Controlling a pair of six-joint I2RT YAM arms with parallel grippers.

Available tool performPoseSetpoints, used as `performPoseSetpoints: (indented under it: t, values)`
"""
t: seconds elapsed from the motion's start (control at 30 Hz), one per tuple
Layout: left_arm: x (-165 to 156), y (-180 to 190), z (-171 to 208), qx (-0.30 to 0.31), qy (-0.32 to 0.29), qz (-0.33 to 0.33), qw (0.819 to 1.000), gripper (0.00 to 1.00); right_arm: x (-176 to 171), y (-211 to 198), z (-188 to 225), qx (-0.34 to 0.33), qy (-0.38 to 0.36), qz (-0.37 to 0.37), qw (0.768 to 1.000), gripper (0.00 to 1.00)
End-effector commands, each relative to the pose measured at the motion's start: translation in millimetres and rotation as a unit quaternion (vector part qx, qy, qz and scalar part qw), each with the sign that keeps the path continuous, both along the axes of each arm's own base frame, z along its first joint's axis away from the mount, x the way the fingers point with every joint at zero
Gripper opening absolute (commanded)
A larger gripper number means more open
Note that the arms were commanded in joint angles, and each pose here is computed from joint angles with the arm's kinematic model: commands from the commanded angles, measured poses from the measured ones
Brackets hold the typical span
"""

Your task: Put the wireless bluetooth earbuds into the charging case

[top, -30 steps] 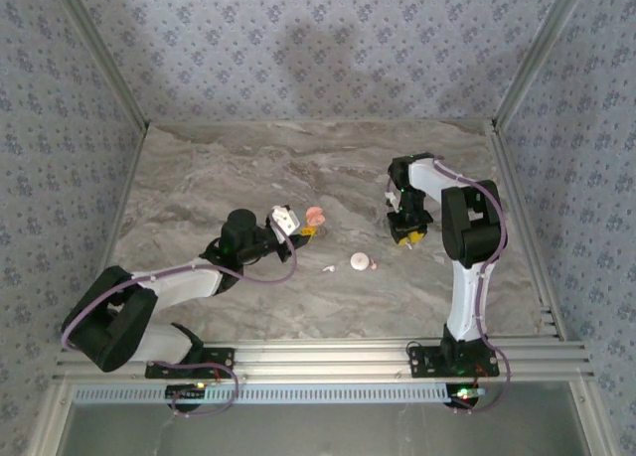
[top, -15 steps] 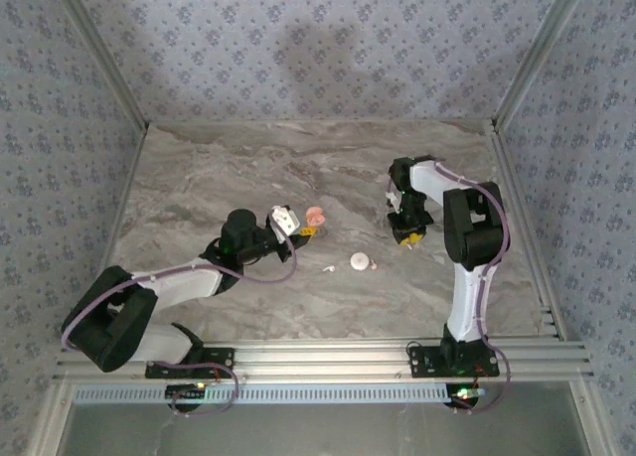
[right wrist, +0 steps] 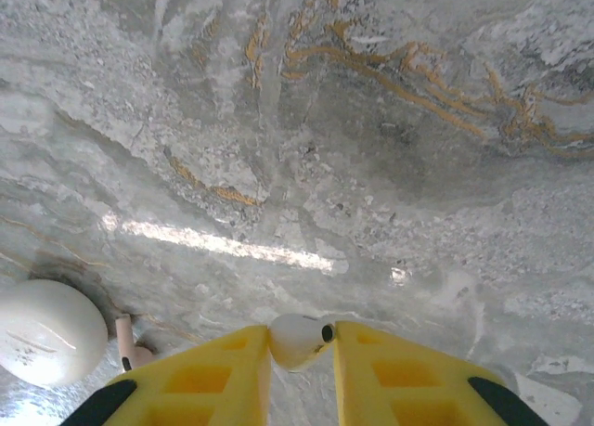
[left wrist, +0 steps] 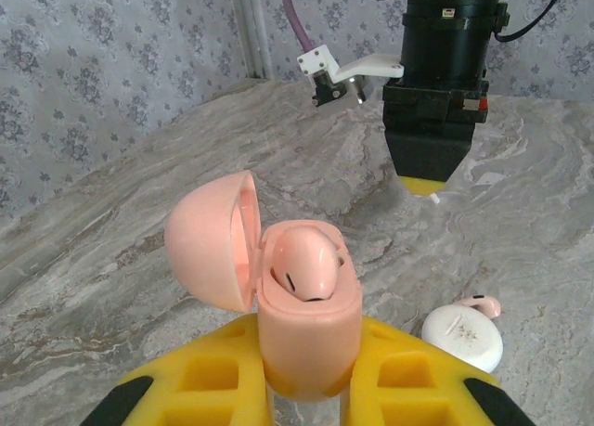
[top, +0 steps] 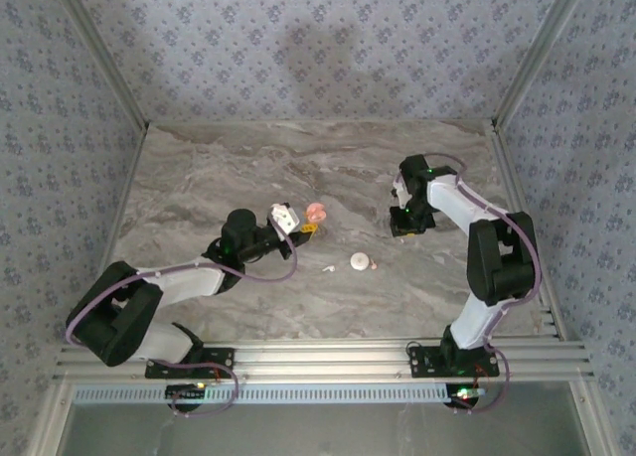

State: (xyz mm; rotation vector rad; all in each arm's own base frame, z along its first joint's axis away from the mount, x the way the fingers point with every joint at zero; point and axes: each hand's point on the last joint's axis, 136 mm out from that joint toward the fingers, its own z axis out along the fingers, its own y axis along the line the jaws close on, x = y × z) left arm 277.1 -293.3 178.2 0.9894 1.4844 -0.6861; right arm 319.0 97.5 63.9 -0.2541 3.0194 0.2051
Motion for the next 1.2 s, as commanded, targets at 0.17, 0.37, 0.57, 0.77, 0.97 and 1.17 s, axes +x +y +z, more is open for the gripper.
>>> performPoseSetpoints:
  t: [0.17,0.37,0.57,0.77,0.97,1.17]
  values:
    - [2.6,-6.4,18.5,-0.03,-0.022,-0.001,0.999,0.1,-6.2,13.9,15.9,0.063,-0.045,-0.044,0.996,0.23]
    - [11.2,-12.0,17.4,-0.06,-0.022,0.007,0.998,0.1,-5.6,32.9,42.8,0.146,-0.103,-0.079,0.981,0.22]
    - [18.2,-17.3,18.5,-0.068,-0.034,0.018,0.997,0.1,-7.0,56.3,73.4,0.24,-0.128,-0.086,0.958,0.22]
    - [19.1,-17.9,24.1,-0.078,-0.054,0.025,0.995,0.1,-4.5,78.8,105.0,0.312,-0.146,-0.073,0.936,0.22]
    - [11.4,-21.5,26.8,-0.083,-0.082,0.02,0.993,0.1,-2.6,100.4,144.0,0.371,-0.17,-0.05,0.911,0.22]
    - [9.2,-24.5,26.4,-0.08,-0.107,0.023,0.991,0.1,-3.1,120.2,175.4,0.404,-0.192,-0.024,0.894,0.22]
